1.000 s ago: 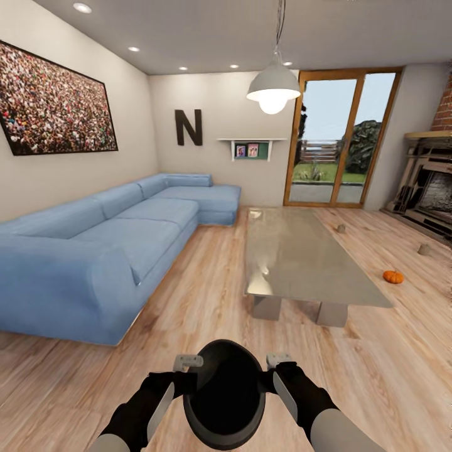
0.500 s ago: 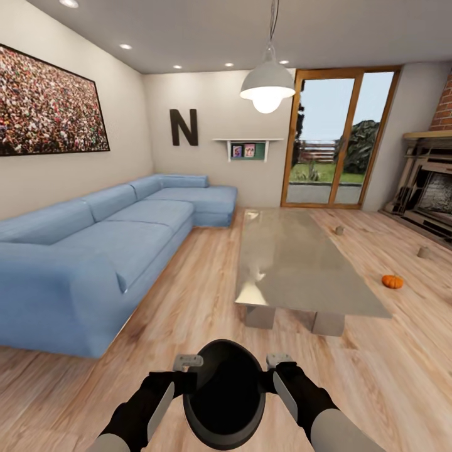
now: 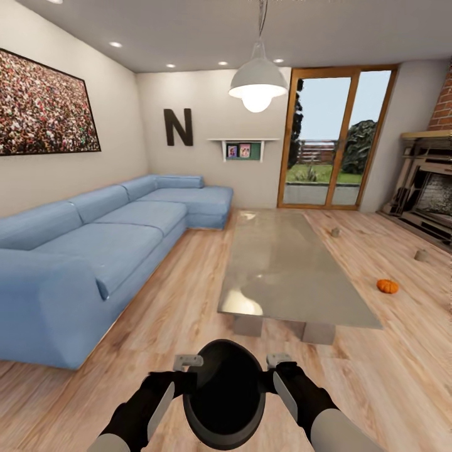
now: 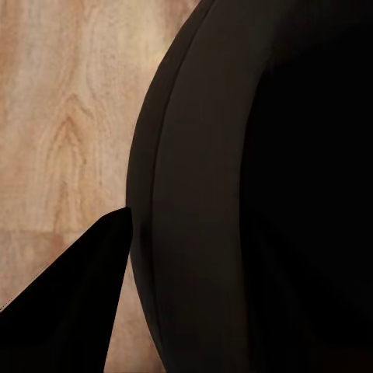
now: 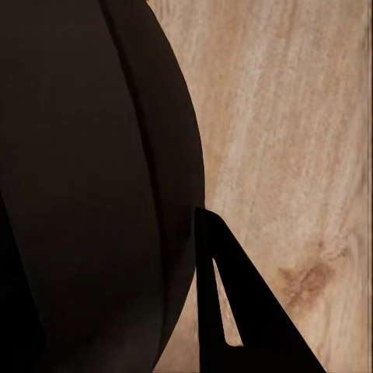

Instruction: Place each of the two pumpkins and all three candles from the living room inside a cabinet in the living room (use any cabinet), then make sure every cabinet is closed, and position the cauldron so it is next to a table in the living room.

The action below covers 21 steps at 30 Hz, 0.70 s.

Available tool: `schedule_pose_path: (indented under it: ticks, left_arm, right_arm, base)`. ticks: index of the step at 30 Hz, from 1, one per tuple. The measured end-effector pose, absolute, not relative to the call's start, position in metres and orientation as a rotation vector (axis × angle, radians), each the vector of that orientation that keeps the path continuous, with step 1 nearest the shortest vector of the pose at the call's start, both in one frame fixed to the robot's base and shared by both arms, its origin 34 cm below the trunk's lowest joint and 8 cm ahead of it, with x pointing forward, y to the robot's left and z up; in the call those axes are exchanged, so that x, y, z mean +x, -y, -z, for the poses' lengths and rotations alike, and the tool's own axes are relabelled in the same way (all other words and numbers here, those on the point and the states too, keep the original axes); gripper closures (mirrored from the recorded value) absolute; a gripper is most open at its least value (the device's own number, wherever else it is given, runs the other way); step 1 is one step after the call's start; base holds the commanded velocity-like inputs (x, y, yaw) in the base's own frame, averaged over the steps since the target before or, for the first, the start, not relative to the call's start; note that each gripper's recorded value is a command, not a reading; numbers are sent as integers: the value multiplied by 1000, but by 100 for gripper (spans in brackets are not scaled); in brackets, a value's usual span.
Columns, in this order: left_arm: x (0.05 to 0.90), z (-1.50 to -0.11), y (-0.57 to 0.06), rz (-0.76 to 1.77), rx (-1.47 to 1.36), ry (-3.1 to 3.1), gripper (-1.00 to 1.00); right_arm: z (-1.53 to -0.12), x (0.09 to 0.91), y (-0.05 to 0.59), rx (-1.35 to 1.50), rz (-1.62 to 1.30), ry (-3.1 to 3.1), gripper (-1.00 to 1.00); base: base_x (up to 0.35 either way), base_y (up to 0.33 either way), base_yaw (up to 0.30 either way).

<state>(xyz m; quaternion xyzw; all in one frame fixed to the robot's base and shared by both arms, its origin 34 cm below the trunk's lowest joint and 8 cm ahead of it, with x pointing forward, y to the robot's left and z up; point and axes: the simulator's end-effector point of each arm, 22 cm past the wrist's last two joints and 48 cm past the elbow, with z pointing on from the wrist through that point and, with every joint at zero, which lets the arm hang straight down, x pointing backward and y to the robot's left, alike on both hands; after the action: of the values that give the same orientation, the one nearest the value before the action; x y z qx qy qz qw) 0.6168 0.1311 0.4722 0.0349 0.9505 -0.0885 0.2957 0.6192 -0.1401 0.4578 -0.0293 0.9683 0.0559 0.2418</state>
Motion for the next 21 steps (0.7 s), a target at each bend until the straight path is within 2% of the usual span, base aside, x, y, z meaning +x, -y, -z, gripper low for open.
schedule_pose_path:
  ticks: [7, 21]
  left_arm:
    - [617, -474, -131, 239, 89, -2523, 100]
    - [618, -475, -131, 236, 91, -2521, 100]
  right_arm:
    - [-461, 620, 141, -84, -149, -2642, 100]
    - [-461, 621, 140, -82, -151, -2639, 100]
  base:
    - [39, -173, -99]
    - [204, -134, -3]
